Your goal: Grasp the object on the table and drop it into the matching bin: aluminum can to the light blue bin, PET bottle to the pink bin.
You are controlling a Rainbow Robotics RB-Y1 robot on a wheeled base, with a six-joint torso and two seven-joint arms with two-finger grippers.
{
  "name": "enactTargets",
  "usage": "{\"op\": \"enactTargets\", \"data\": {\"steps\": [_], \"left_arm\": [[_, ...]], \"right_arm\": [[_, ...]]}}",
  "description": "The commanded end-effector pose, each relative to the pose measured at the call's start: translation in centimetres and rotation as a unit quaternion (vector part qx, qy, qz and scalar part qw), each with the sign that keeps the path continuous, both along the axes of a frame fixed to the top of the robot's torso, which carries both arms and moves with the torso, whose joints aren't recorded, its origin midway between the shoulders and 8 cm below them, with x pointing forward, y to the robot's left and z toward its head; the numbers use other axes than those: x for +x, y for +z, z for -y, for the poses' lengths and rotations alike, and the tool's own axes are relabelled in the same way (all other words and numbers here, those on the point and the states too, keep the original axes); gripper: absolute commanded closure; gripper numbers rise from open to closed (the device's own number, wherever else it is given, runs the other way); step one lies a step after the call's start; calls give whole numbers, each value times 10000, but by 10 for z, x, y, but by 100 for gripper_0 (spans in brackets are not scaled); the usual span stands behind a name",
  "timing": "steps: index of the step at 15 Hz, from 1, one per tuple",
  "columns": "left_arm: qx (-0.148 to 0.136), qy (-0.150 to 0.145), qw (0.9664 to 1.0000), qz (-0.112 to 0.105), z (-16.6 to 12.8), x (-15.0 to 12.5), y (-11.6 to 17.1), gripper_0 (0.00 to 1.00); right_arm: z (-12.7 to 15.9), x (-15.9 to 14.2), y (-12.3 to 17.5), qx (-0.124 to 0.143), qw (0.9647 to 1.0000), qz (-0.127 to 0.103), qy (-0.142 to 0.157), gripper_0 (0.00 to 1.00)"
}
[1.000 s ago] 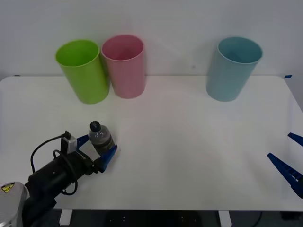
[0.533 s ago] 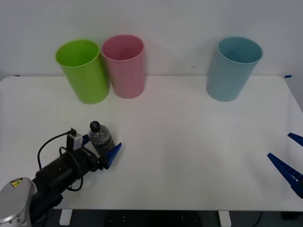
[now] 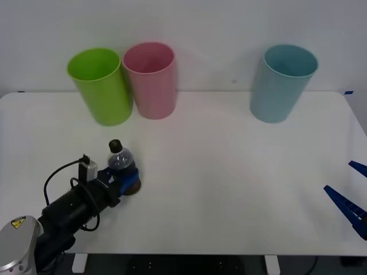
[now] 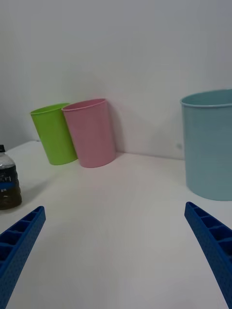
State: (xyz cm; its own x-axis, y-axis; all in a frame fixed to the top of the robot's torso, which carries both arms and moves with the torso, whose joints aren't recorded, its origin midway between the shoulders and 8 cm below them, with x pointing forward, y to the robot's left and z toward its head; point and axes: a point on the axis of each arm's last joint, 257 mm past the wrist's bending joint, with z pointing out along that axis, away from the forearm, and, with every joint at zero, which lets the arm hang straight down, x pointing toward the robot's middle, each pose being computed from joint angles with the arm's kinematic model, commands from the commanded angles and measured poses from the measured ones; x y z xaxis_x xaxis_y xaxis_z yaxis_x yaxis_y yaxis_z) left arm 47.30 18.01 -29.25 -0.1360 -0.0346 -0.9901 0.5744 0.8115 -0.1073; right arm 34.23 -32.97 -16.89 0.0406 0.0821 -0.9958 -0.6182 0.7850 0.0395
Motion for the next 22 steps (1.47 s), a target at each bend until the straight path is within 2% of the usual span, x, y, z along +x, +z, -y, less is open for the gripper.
{"op": "enactTargets", "data": {"steps": [1, 6, 9, 12, 14, 17, 20, 22], "left_arm": [[-47, 12, 10000, 8, -1, 0, 1, 100], [-141, 83, 9998, 98, -8, 2, 10, 100], [-234, 102, 9993, 286, -10, 4, 27, 100], [-326, 58, 9976, 612, -7, 7, 60, 100], [-467, 49, 9954, 834, -5, 9, 86, 100], [-845, 168, 9904, 1079, -13, 11, 119, 100], [-1121, 496, 9846, 1248, -38, 18, 148, 100], [-1370, 692, 9797, 1288, -49, 23, 170, 100]], "right_arm": [[0, 0, 0, 0, 10000, 0, 0, 0], [0, 0, 0, 0, 10000, 0, 0, 0], [0, 0, 0, 0, 10000, 0, 0, 0], [0, 0, 0, 0, 10000, 0, 0, 0], [0, 0, 0, 0, 10000, 0, 0, 0], [0, 0, 0, 0, 10000, 0, 0, 0], [0, 0, 0, 0, 10000, 0, 0, 0], [0, 0, 0, 0, 10000, 0, 0, 0]]}}
